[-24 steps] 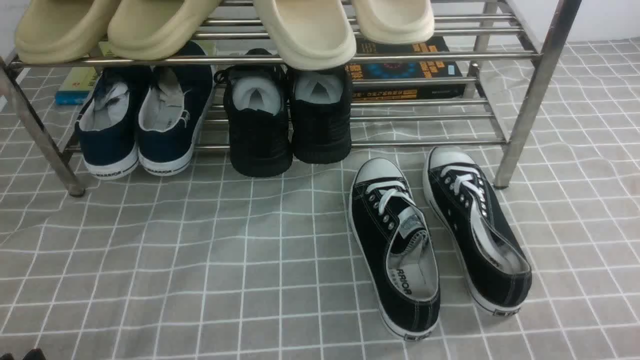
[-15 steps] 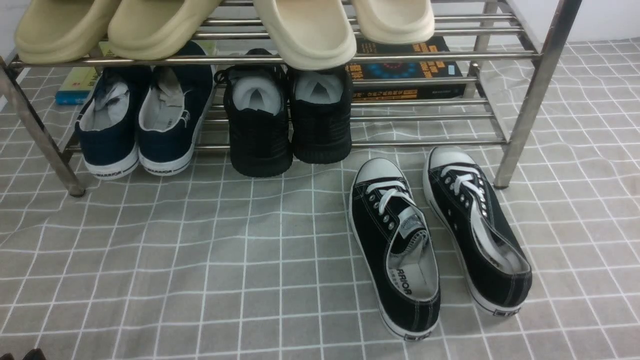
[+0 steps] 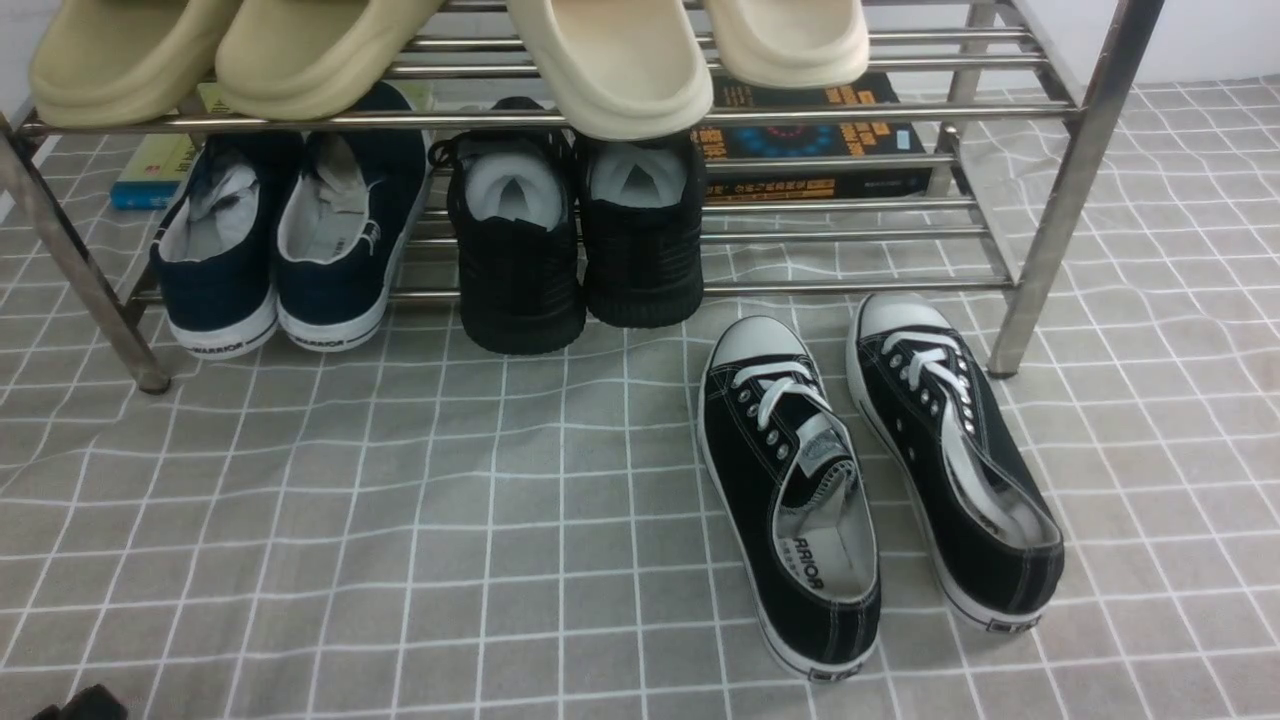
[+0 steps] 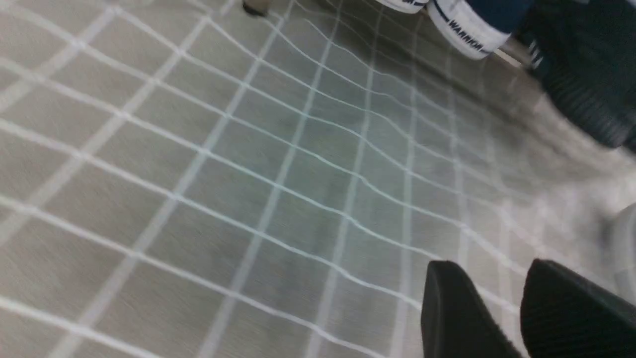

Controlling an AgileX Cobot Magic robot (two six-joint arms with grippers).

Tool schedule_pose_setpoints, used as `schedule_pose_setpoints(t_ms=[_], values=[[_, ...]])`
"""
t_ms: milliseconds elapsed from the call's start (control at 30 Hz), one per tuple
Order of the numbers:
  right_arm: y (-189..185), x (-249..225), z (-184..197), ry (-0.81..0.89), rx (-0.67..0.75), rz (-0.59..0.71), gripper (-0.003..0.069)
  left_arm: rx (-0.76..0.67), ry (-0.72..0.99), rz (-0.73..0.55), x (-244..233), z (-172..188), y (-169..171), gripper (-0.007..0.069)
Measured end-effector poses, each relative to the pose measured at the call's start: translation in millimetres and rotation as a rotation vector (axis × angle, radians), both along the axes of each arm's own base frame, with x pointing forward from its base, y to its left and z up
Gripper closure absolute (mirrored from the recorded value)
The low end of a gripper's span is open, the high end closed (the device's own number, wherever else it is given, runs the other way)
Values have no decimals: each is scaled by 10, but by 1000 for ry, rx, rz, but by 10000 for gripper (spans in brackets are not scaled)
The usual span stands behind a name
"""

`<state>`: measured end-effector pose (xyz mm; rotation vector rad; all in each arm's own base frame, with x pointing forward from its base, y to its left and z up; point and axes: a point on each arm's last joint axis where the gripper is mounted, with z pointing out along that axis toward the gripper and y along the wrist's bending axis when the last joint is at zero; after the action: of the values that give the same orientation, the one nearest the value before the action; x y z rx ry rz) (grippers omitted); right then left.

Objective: Take the shoes off the shelf with your hand from the grey coffee tablecloth.
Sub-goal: 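Grasp the leftmost shoe on the bottom shelf of the shoe rack with the left gripper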

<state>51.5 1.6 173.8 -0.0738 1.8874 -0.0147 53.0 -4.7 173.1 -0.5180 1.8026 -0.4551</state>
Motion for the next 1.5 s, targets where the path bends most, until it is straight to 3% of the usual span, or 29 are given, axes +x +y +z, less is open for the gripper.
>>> schedule_pose_setpoints(t_ms=[100,200,367,567,633,767,900,1067,1267,1367,1500], values=[[0,0,0,0,0,0,516,-302,4,36,1,16,-42,385],[0,0,0,0,0,0,513,-440,2,58,3,29,-55,385],[0,0,0,0,0,0,508,-464,-32,69,12,56,-43,403],[0,0,0,0,0,0,502,-368,-84,55,-2,519,-27,597],[0,0,0,0,0,0,502,-321,-52,62,34,635,-16,614],[0,0,0,0,0,0,501,-225,183,104,288,828,20,621],[0,0,0,0,0,0,497,-147,336,139,681,949,67,550],[0,0,0,0,0,0,490,-92,390,160,1437,1192,114,284],[0,0,0,0,0,0,482,-216,434,251,2168,1254,180,49],[0,0,0,0,0,0,479,-267,466,294,2491,1182,206,11],[0,0,0,0,0,0,473,-289,480,311,2772,1066,217,22]])
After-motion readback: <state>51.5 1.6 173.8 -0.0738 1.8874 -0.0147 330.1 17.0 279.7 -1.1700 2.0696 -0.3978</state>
